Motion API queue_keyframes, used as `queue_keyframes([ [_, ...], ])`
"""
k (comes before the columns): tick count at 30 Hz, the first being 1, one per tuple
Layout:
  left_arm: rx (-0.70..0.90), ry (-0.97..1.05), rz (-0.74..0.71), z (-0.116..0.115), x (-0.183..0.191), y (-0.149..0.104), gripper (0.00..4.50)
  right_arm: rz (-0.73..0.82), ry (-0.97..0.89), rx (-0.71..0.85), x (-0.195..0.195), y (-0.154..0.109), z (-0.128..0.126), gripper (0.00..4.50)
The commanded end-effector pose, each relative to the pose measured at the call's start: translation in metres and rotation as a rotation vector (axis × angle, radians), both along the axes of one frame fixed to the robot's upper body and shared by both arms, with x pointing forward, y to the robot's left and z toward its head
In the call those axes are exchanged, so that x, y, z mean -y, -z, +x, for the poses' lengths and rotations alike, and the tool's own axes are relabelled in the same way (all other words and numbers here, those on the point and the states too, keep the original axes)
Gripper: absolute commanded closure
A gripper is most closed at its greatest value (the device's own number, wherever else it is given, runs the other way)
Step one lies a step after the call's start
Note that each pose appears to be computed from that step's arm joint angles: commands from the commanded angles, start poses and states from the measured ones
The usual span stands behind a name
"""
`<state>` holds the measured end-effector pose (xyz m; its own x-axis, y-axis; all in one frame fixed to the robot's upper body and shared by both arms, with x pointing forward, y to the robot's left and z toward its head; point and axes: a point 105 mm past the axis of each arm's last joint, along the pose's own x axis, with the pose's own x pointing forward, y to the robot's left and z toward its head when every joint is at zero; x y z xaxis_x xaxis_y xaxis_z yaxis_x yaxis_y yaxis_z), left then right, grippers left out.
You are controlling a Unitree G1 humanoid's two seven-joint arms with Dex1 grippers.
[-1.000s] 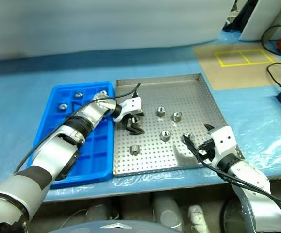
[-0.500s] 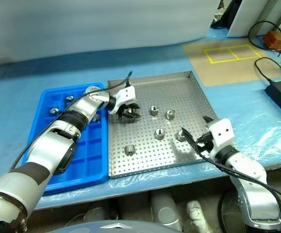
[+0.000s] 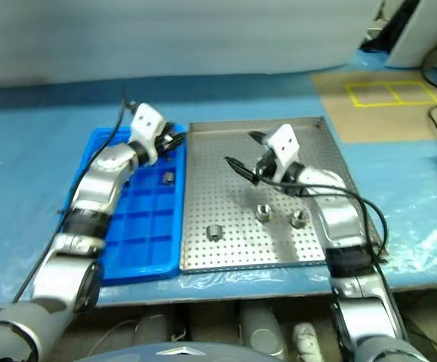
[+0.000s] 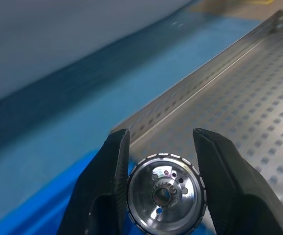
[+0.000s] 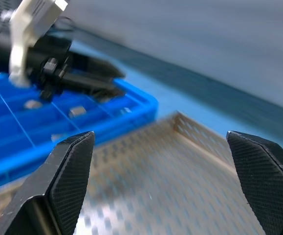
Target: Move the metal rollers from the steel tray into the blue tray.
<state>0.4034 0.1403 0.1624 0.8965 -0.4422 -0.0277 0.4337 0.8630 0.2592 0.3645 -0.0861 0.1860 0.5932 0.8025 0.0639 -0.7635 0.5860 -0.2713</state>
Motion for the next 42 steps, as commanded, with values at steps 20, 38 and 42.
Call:
queue_keyframes([
  [20, 0.014, -0.319, -0.131, -0.061, -0.042, 0.016, 2.75, 0.023, -0.337, 0.027, -0.071, -0.011, 0.003, 0.0],
  [38, -0.067, 0.756, -0.247, -0.064, 0.103, -0.044, 0.41, -0.078, 0.056, 0.001, 0.062, -0.014, -0.032, 0.0],
  [42, -0.159, 0.943, -0.096, -0.072, 0.113, -0.029, 0.41, -0.1, 0.163, -0.018, 0.089, -0.013, -0.047, 0.0],
])
